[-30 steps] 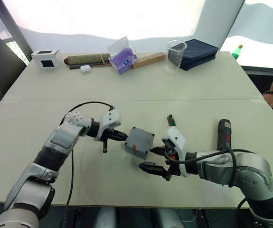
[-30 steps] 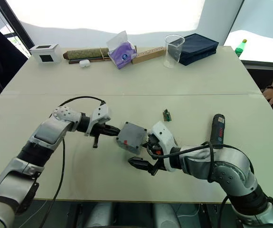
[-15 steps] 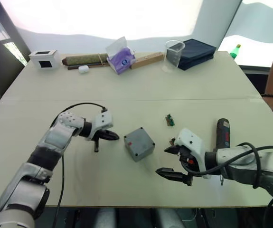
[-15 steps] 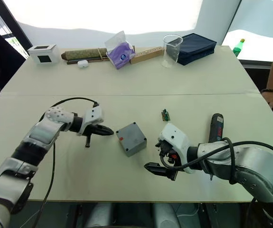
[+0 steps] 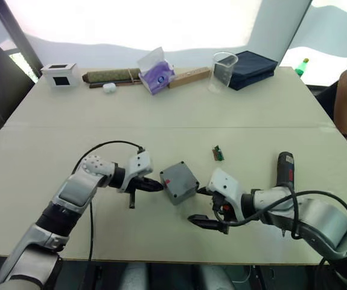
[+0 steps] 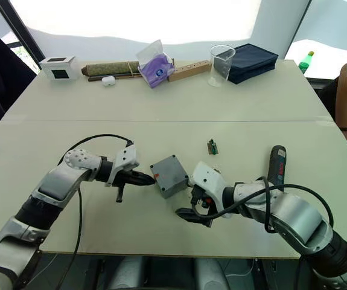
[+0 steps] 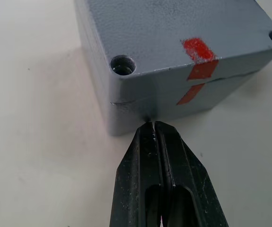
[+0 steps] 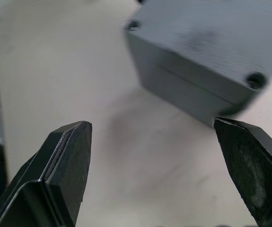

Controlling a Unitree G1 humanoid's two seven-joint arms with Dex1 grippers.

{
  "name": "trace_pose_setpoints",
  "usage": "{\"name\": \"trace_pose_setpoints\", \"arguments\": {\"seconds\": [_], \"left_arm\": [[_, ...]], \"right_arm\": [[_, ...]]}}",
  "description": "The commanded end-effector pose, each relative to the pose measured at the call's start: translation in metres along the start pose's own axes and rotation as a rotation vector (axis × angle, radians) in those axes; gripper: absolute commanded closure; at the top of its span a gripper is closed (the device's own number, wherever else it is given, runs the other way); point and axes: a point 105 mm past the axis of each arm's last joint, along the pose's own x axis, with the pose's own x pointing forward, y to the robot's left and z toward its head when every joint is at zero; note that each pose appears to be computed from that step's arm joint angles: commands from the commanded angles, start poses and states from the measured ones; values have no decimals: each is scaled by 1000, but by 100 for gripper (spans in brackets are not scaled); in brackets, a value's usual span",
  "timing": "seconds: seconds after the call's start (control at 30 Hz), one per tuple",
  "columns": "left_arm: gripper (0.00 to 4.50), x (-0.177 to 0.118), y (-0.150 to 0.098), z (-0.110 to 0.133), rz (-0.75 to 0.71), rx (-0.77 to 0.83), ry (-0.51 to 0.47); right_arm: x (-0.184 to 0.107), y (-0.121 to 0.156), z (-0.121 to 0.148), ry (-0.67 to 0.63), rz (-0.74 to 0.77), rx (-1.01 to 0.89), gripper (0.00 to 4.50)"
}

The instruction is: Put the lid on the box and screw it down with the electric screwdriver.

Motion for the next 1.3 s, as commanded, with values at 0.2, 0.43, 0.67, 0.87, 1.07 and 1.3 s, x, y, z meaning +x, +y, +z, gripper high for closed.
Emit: {"name": "trace_pose_setpoints", "arguments": {"seconds": [0.2, 0.43, 0.67, 0.87, 1.07, 1.3], "left_arm": [[450, -2, 4, 7, 9, 46, -8], [450, -2, 3, 7, 1, 47, -5], [450, -1, 8, 14, 32, 56, -38], [450, -1, 7, 14, 25, 54, -42], [450, 1, 9, 15, 28, 59, -44], [450, 2, 12, 17, 36, 73, -40]], "right_arm": [[-12, -8, 2, 24, -61, -51, 7], [-14, -35, -1, 59, -167, -110, 7], [0, -16, 11, -4, -59, -112, 7], [2, -6, 11, -20, -24, -94, 7], [2, -3, 10, -22, -25, -80, 7], [1, -3, 10, -32, -31, -62, 7]]}}
